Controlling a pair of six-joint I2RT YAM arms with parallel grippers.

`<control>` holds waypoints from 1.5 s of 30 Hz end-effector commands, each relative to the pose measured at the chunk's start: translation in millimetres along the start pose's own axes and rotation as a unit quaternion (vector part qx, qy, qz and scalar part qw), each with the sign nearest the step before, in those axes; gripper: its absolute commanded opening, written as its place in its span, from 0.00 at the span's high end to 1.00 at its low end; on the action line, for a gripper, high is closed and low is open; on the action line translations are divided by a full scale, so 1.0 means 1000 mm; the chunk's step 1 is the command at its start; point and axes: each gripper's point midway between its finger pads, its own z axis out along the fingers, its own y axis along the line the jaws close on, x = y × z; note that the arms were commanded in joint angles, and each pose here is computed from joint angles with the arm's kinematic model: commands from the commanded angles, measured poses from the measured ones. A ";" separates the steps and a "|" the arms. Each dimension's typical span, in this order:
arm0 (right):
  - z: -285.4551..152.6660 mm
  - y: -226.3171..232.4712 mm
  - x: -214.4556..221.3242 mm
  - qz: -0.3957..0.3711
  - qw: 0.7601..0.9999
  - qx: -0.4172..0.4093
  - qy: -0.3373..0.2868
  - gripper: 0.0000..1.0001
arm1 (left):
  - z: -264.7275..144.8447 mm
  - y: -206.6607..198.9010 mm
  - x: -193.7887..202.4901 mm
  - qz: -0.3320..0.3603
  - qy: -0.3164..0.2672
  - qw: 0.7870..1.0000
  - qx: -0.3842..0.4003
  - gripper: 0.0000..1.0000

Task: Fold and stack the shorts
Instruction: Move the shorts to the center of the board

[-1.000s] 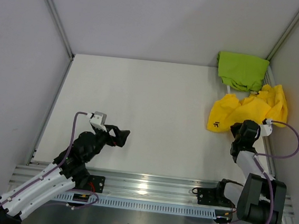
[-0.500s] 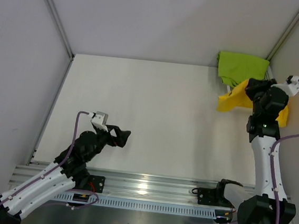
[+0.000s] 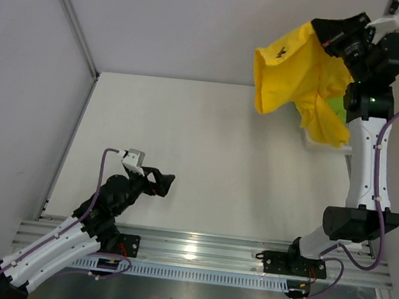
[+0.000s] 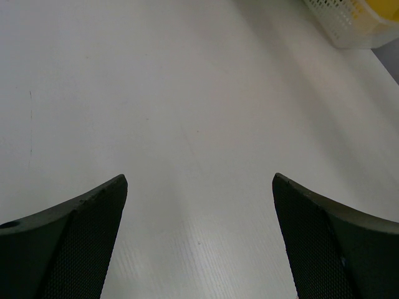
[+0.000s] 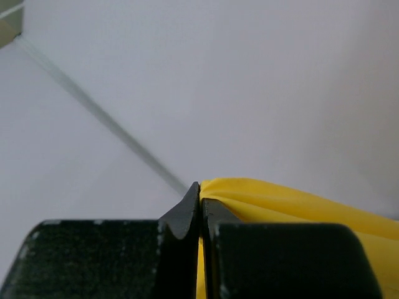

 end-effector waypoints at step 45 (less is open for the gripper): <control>0.068 0.090 0.275 -0.036 0.961 -0.085 0.259 0.19 | -0.006 0.007 -0.022 -0.001 -0.046 0.999 -0.019 0.01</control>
